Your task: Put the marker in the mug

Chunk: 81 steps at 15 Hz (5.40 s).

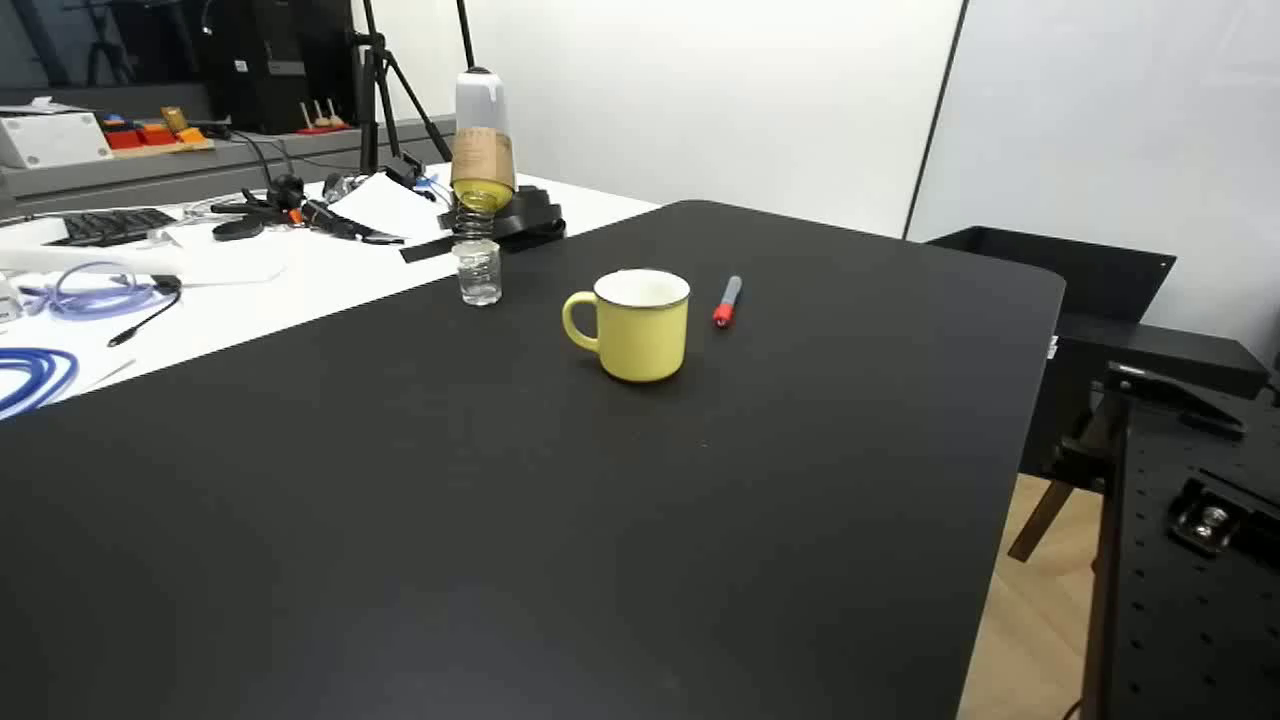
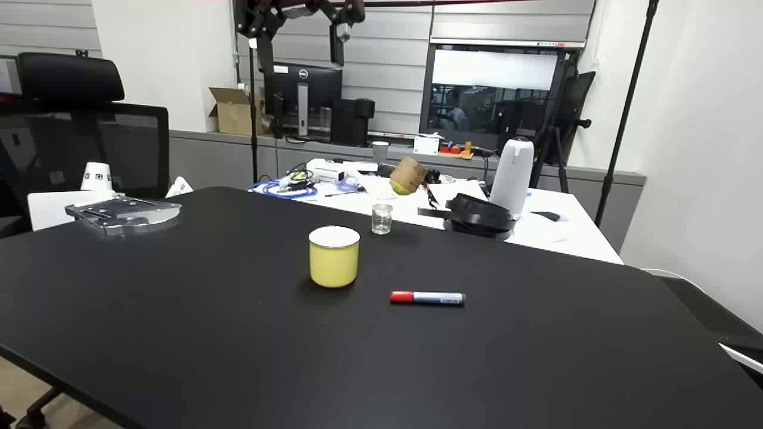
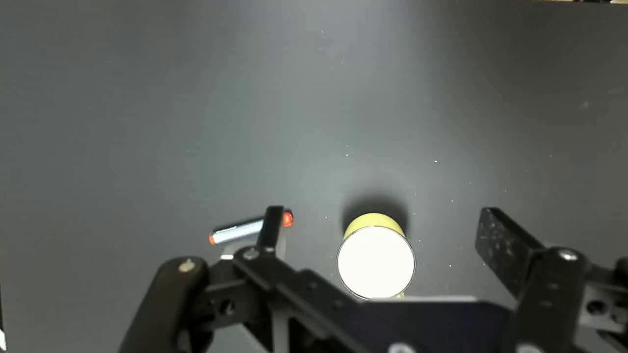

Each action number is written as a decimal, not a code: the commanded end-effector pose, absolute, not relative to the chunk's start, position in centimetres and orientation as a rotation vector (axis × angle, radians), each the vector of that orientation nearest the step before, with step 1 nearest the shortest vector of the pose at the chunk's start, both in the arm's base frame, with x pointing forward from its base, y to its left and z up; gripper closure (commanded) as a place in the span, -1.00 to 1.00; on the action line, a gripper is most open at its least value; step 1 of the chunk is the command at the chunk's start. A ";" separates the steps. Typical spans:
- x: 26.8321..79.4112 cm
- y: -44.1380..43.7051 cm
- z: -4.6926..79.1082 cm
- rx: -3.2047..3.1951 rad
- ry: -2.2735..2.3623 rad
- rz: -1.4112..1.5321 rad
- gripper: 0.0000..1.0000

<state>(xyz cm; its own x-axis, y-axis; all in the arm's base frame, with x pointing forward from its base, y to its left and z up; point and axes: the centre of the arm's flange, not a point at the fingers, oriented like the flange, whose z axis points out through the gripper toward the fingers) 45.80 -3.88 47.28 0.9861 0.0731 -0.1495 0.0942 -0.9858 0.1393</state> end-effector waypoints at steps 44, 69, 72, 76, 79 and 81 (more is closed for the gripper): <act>55.9 -21.9 24.6 2.682 -1.437 -0.095 -1.00; 59.0 -20.8 14.6 2.652 -1.671 -0.156 -1.00; 58.5 -20.8 14.1 2.641 -1.678 -0.175 -1.00; 58.4 -20.9 14.1 2.620 -1.694 -0.155 -0.19; 58.2 -21.1 14.4 2.612 -1.711 -0.130 0.22; 58.2 -21.2 14.7 2.611 -1.720 -0.109 0.50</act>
